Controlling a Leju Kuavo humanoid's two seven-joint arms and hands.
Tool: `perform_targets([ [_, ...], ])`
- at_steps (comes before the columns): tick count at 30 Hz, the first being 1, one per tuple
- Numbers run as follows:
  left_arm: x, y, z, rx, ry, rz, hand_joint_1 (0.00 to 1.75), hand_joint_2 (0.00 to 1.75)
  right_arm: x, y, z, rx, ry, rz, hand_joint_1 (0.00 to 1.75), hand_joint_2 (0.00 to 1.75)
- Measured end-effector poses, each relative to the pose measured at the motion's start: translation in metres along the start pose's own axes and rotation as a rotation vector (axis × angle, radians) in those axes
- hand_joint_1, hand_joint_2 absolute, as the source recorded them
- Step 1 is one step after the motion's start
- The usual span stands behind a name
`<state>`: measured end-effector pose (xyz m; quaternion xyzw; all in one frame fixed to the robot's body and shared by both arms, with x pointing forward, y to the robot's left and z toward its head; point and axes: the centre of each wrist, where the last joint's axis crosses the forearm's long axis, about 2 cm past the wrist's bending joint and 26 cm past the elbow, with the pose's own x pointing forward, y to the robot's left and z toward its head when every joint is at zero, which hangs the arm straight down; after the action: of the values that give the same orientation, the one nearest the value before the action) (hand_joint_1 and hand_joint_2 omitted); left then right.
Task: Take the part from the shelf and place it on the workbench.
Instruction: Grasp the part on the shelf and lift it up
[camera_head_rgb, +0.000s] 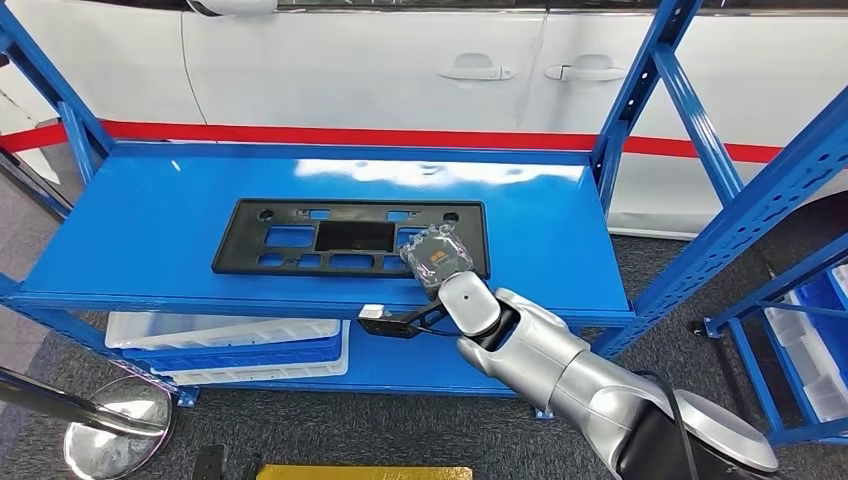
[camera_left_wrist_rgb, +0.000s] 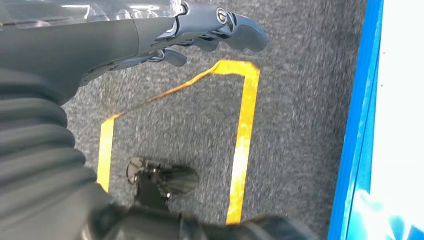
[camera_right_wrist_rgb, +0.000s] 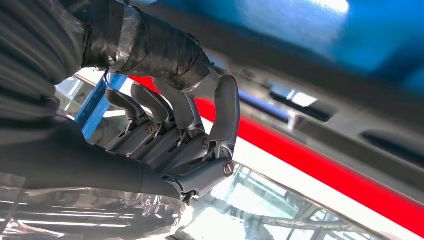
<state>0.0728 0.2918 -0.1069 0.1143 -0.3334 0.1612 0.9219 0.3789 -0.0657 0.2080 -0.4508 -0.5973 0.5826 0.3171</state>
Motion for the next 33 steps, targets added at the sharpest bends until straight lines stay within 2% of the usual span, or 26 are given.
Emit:
perform_targets([
  [3, 0.0, 0.001, 0.0, 0.005, 0.0, -0.002, 0.0, 1.75, -0.003, 0.002, 0.001, -0.012, 0.008, -0.005, 0.34, 1.75],
  [4, 0.0, 0.001, 0.0, 0.007, 0.0, -0.004, 0.0, 1.75, -0.004, 0.002, 0.002, -0.021, 0.012, -0.009, 0.01, 1.75],
  [16, 0.0, 0.0, 0.0, 0.02, 0.006, -0.006, 0.0, 1.75, -0.009, -0.033, -0.001, -0.236, 0.031, -0.126, 0.0, 1.75],
  [20, -0.001, 0.001, 0.001, 0.023, 0.009, 0.0, 0.0, 0.0, -0.004, -0.044, 0.0, -0.273, 0.016, -0.155, 0.0, 1.75],
  [24, 0.0, 0.0, 0.0, 0.026, 0.006, 0.001, 0.0, 0.0, -0.003, -0.055, 0.0, -0.293, 0.008, -0.173, 0.0, 1.75],
  [29, 0.0, -0.001, 0.0, 0.039, 0.014, 0.005, 0.0, 0.0, 0.0, -0.059, 0.003, -0.251, 0.001, -0.148, 0.0, 1.75],
  [33, 0.0, -0.002, 0.001, 0.043, 0.021, 0.006, 0.0, 0.0, 0.002, -0.05, 0.007, -0.2, 0.007, -0.132, 0.0, 0.0],
])
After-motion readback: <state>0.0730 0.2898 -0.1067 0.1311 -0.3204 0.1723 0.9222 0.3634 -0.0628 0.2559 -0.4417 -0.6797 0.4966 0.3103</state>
